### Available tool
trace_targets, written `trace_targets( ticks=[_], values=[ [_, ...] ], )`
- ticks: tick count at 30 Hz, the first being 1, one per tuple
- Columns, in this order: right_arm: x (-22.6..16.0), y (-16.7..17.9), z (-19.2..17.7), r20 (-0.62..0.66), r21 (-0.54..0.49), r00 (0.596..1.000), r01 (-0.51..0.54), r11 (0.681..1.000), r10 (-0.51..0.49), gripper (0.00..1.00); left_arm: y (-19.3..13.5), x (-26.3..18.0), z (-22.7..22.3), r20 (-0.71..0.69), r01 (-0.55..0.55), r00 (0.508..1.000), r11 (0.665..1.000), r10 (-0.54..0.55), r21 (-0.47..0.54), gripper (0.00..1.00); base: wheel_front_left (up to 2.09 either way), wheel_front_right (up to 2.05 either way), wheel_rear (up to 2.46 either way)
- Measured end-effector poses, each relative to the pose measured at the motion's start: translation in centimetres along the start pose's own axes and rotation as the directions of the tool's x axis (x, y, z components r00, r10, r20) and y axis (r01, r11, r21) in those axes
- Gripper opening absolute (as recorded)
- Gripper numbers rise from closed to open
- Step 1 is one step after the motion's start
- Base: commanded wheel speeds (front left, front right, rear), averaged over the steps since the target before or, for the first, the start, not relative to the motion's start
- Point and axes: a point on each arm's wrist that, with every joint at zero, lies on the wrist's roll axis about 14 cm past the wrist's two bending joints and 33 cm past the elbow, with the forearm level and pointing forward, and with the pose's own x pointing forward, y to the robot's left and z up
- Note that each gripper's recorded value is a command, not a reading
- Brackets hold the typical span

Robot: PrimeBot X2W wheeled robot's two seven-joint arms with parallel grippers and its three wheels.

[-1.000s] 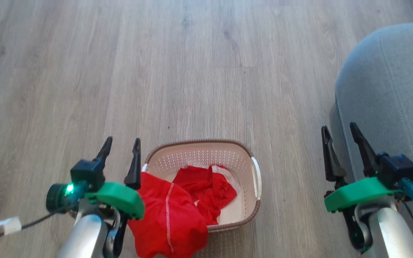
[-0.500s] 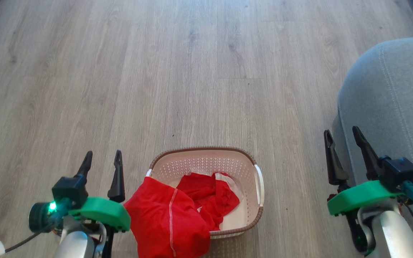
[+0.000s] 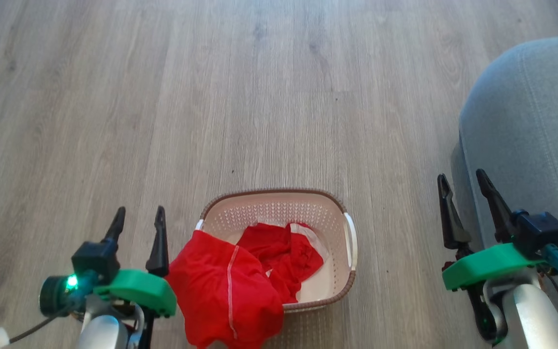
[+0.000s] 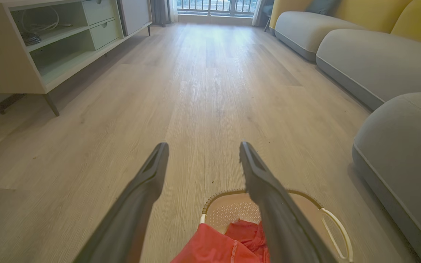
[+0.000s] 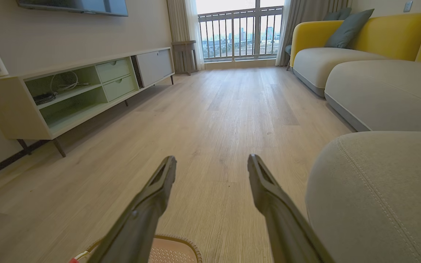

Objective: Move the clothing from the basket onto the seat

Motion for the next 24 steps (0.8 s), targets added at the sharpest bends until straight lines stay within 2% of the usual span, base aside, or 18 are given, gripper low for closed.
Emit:
trace_targets(
  ticks=[5, 9, 15, 19, 24],
  values=[
    [0.2, -0.3, -0.8, -0.020, 0.003, 1.000, 0.006, 1.000, -0.006, 1.00, -1.3, 0.2, -2.2, -0.066, 0.059, 0.996, 0.998, -0.058, 0.018, 1.00, 0.00, 0.00, 0.00],
    [1.0, -0.5, -1.9, -0.045, 0.007, 0.999, 0.010, 1.000, -0.010, 1.00, -3.3, 2.1, -3.7, -0.119, 0.140, 0.984, 0.989, -0.134, 0.043, 1.00, 0.00, 0.00, 0.00],
    [4.2, -0.9, -3.0, -0.048, -0.001, 0.999, 0.001, 1.000, -0.001, 1.00, -5.9, 5.7, -7.1, -0.236, 0.254, 0.944, 0.965, -0.232, 0.068, 1.00, 0.00, 0.00, 0.00],
    [5.9, -1.7, -4.8, -0.072, -0.011, 0.997, 0.011, 1.000, -0.012, 1.00, -7.7, 7.6, -10.8, -0.342, 0.334, 0.894, 0.939, -0.289, 0.078, 1.00, 0.00, 0.00, 0.00],
    [7.4, -3.1, -7.2, -0.104, -0.019, 0.994, 0.034, 0.999, -0.035, 1.00, -9.7, 8.8, -16.6, -0.508, 0.441, 0.792, 0.893, -0.338, 0.092, 1.00, 0.00, 0.00, 0.00]
  ],
)
